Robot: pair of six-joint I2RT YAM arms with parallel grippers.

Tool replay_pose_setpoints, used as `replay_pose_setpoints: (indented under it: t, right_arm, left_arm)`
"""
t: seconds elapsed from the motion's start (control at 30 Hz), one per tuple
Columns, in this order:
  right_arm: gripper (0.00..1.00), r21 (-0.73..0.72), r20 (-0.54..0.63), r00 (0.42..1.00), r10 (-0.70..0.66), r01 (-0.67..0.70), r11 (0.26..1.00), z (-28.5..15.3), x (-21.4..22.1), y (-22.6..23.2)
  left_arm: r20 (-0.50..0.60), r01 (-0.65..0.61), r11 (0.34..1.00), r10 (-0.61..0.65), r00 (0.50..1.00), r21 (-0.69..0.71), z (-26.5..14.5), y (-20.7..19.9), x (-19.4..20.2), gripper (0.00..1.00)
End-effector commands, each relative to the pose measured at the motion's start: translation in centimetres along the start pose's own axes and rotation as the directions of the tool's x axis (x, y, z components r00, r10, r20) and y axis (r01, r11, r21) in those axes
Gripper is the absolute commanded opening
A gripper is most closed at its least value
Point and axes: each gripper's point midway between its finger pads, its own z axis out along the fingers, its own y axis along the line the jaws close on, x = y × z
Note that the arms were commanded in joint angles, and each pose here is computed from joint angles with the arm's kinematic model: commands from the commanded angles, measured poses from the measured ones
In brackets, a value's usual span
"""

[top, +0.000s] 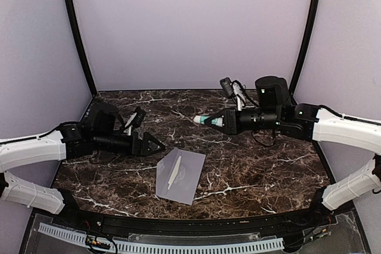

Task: Place the letter into the envelope and seal it
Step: Adjust the solid glue, then paint the envelope at the center of the board.

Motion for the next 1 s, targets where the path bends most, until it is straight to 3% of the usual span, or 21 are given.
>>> replay_pose_setpoints:
  t: [0.0, 0.3, 0.6, 0.97]
  right_arm:
    - [0.06, 0.034, -0.013, 1.0, -0.005, 0.005, 0.999, -0.7, 0.9, -0.6]
    - [0.06, 0.012, -0.003, 1.0, 0.014, -0.014, 1.0, -0.6, 1.4, 0.0]
    - [0.06, 0.036, -0.042, 0.999, 0.0, 0.002, 0.999, 0.0, 2.5, 0.2]
    - [0.05, 0.069, -0.063, 0.998, 0.01, -0.006, 0.998, 0.4, 3.4, -0.4]
  left_arm:
    - [-0.134, 0.017, 0.99, -0.036, 0.99, -0.139, 1.3, 5.0, 4.3, 0.91]
    - [-0.194, 0.055, 0.985, -0.086, 0.977, -0.162, 2.7, 8.9, 6.0, 0.87]
    - [-0.302, 0.012, 0.988, -0.058, 0.951, -0.152, 5.5, 10.6, 5.5, 0.66]
    - [-0.347, 0.012, 0.994, -0.05, 0.936, -0.112, 7.4, 11.0, 5.4, 0.44]
